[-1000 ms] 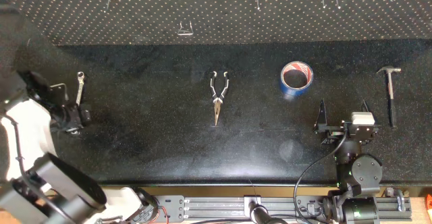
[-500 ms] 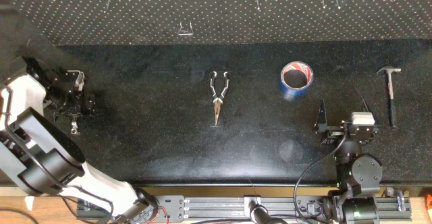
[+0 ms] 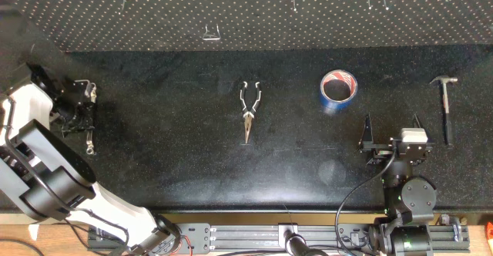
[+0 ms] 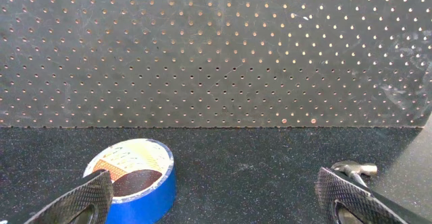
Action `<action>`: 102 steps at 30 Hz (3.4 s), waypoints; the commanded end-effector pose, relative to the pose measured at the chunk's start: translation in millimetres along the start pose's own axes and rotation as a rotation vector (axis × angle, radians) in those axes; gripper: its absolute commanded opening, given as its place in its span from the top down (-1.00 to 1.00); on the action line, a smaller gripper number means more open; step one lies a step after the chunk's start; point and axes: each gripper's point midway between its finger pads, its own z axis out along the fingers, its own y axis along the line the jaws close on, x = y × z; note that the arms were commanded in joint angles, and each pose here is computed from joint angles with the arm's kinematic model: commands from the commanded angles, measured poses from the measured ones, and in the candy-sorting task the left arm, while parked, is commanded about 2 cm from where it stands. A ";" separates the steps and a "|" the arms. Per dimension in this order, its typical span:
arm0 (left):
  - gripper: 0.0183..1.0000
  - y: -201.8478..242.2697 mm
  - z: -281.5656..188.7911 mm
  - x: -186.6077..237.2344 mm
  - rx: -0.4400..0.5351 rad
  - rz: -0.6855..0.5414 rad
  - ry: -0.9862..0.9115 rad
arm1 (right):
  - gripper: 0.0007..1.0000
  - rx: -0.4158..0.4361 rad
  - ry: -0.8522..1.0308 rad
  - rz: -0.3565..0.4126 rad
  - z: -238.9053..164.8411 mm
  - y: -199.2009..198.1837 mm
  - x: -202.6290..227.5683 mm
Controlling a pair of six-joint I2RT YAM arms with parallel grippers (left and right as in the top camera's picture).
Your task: Place Tools Onto Pegboard
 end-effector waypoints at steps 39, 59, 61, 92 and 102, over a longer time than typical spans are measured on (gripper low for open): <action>0.98 -166.8 -188.3 -95.4 -0.109 0.022 -1.094 | -0.95 0.004 0.004 -0.018 -0.1 -0.2 1.8; 0.98 -165.6 -167.0 -122.9 -0.108 0.023 -1.074 | -0.95 0.004 0.004 -0.018 -0.1 -0.2 1.8; 0.20 -165.6 -167.0 -122.9 -0.108 0.023 -1.074 | -0.95 0.004 0.005 -0.018 -0.1 -0.2 1.9; -1.00 -433.9 -51.8 -22.6 0.156 0.133 -0.205 | -0.95 0.004 0.004 -0.018 -0.1 -0.2 1.8; -1.00 -434.4 -14.1 -31.9 0.125 0.133 -0.176 | -0.95 0.004 0.004 -0.018 -0.1 -0.2 1.8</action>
